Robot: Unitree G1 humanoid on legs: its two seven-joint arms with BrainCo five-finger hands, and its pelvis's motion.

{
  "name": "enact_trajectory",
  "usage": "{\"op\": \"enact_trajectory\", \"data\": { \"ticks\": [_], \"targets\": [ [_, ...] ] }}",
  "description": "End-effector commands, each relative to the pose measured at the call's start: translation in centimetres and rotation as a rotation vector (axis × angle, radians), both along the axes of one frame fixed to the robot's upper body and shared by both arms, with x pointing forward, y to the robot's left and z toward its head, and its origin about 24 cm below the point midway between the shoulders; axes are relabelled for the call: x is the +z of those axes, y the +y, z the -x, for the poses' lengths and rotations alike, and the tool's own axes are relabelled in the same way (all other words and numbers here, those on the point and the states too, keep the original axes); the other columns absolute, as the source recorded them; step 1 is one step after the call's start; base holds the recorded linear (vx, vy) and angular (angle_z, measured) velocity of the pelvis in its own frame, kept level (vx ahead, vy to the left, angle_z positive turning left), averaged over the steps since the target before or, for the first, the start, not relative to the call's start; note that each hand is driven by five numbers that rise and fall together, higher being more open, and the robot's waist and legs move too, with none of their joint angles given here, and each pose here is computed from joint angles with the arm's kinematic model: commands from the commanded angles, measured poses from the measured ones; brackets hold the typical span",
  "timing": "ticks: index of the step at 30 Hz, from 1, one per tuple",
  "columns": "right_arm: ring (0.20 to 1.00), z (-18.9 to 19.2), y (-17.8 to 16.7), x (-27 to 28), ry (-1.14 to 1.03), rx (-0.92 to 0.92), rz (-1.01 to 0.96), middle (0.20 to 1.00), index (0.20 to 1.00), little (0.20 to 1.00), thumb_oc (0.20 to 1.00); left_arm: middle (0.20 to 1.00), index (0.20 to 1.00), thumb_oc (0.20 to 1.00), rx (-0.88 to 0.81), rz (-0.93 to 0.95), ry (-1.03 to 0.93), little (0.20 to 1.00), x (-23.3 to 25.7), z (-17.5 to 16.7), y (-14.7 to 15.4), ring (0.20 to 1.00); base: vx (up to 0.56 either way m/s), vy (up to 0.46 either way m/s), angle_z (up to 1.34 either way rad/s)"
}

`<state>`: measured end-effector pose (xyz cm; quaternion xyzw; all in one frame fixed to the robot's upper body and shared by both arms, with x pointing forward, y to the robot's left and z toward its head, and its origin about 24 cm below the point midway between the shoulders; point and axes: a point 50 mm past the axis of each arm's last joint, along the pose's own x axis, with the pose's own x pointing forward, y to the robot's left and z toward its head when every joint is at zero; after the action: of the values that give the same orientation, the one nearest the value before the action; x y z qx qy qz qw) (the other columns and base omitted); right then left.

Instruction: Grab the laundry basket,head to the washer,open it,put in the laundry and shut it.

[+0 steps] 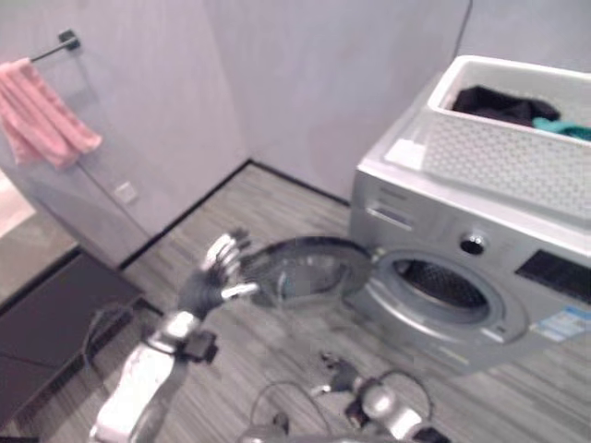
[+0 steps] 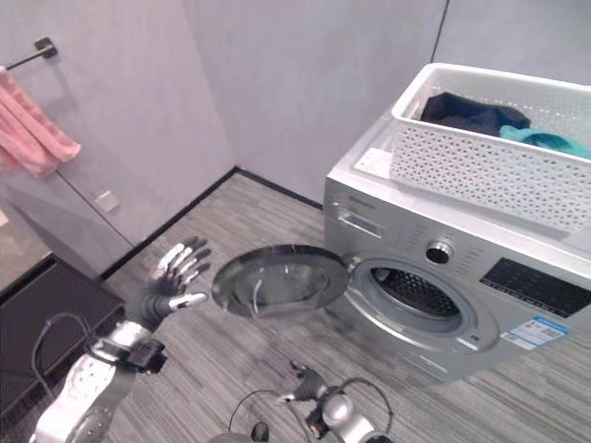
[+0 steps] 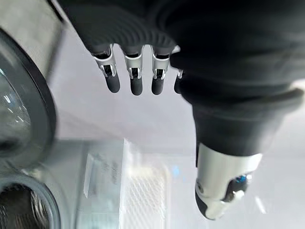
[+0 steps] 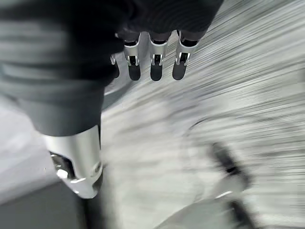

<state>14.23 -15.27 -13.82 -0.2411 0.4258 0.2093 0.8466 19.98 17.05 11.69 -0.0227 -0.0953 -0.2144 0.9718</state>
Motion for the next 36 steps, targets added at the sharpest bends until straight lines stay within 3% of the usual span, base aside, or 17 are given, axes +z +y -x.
{"op": "enact_trajectory", "data": {
  "ticks": [1,2,3,5,6,8,10,11,12,13,16,19,20,22,33,34,36],
  "targets": [
    [1.0,-1.4,-0.6,0.2,-0.025,0.063,0.055,1.0,1.0,1.0,1.0,1.0,1.0,1.0,-0.166,-0.025,-0.17,1.0,4.4,-0.2,-1.2,1.0,0.06,-0.008,-0.53],
    [1.0,1.3,-3.9,-0.6,0.054,0.081,0.166,1.0,1.0,1.0,1.0,1.0,1.0,1.0,-0.387,-0.089,-0.241,1.0,7.5,-0.6,-2.7,1.0,0.06,-0.013,-0.54],
    [1.0,1.2,-3.9,-0.6,0.053,0.078,0.165,1.0,1.0,1.0,1.0,1.0,1.0,1.0,-0.39,-0.089,-0.242,1.0,7.5,-0.7,-2.8,1.0,0.07,-0.017,-0.46],
    [1.0,3.3,-6.3,-1.0,0.121,0.079,0.243,1.0,1.0,1.0,1.0,1.0,1.0,1.0,-0.658,-0.054,-0.207,1.0,8.8,-1.1,-6.1,1.0,0.02,-0.007,-0.23],
    [1.0,3.3,-6.3,-1.0,0.119,0.073,0.241,1.0,1.0,1.0,1.0,1.0,1.0,1.0,-0.665,-0.055,-0.209,1.0,8.9,-1.3,-6.2,1.0,0.02,-0.008,-0.25],
    [1.0,4.5,-9.4,-0.7,0.151,0.025,0.332,1.0,1.0,1.0,1.0,1.0,1.0,1.0,-0.835,0.106,-0.069,1.0,7.4,-2.6,-10.9,1.0,0.03,-0.01,-0.52],
    [1.0,4.8,-10.3,-0.6,0.163,-0.013,0.357,1.0,1.0,1.0,1.0,1.0,1.0,1.0,-0.874,0.162,0.042,1.0,5.6,-3.2,-12.9,1.0,0.03,-0.008,-0.36],
    [1.0,5.2,-11.0,-0.7,0.184,-0.06,0.374,1.0,1.0,1.0,1.0,1.0,1.0,1.0,-0.917,0.265,0.112,1.0,4.6,-3.3,-15.3,1.0,0.09,0.002,-0.32],
    [1.0,5.1,-13.7,0.1,0.163,-0.139,0.448,1.0,1.0,1.0,1.0,1.0,1.0,1.0,-0.814,0.426,0.268,1.0,1.0,-5.0,-19.2,1.0,0.09,0.001,-0.29],
    [1.0,5.1,-13.7,0.2,0.163,-0.139,0.449,1.0,1.0,1.0,1.0,1.0,1.0,1.0,-0.815,0.427,0.268,1.0,1.0,-5.0,-19.2,1.0,0.07,0.008,-0.33],
    [1.0,4.6,-17.9,1.9,0.138,-0.316,0.525,1.0,1.0,1.0,1.0,1.0,1.0,1.0,-0.78,0.399,0.571,1.0,-6.0,-4.5,-21.9,1.0,-0.03,-0.002,-0.43],
    [1.0,3.2,-18.2,2.4,0.1,-0.361,0.511,1.0,1.0,1.0,1.0,1.0,1.0,1.0,-0.705,0.203,0.71,1.0,-10.9,-3.8,-22.3,1.0,-0.07,0.0,-0.15],
    [1.0,2.1,-17.4,2.4,0.057,-0.419,0.457,1.0,1.0,1.0,1.0,1.0,1.0,1.0,-0.635,-0.02,0.767,1.0,-13.9,-3.8,-21.5,1.0,-0.13,-0.011,-0.3],
    [1.0,1.1,-16.1,2.2,0.004,-0.463,0.396,1.0,1.0,1.0,1.0,1.0,1.0,1.0,-0.487,-0.093,0.791,1.0,-15.3,-5.1,-19.4,1.0,-0.08,-0.027,-0.3],
    [1.0,0.6,-13.9,2.6,-0.115,-0.516,0.289,1.0,1.0,1.0,1.0,1.0,1.0,1.0,-0.25,-0.006,0.707,1.0,-15.5,-5.9,-12.9,1.0,-0.02,-0.025,-0.08],
    [1.0,0.0,-12.1,2.8,-0.155,-0.476,0.248,1.0,1.0,1.0,1.0,1.0,1.0,1.0,-0.223,0.01,0.73,1.0,-15.9,-5.4,-12.2,1.0,0.0,-0.002,0.08],
    [1.0,1.1,-11.9,3.2,-0.172,-0.47,0.214,1.0,1.0,1.0,1.0,1.0,1.0,1.0,-0.141,0.012,0.707,1.0,-16.0,-5.1,-9.6,1.0,0.0,-0.001,0.14]
  ]
}}
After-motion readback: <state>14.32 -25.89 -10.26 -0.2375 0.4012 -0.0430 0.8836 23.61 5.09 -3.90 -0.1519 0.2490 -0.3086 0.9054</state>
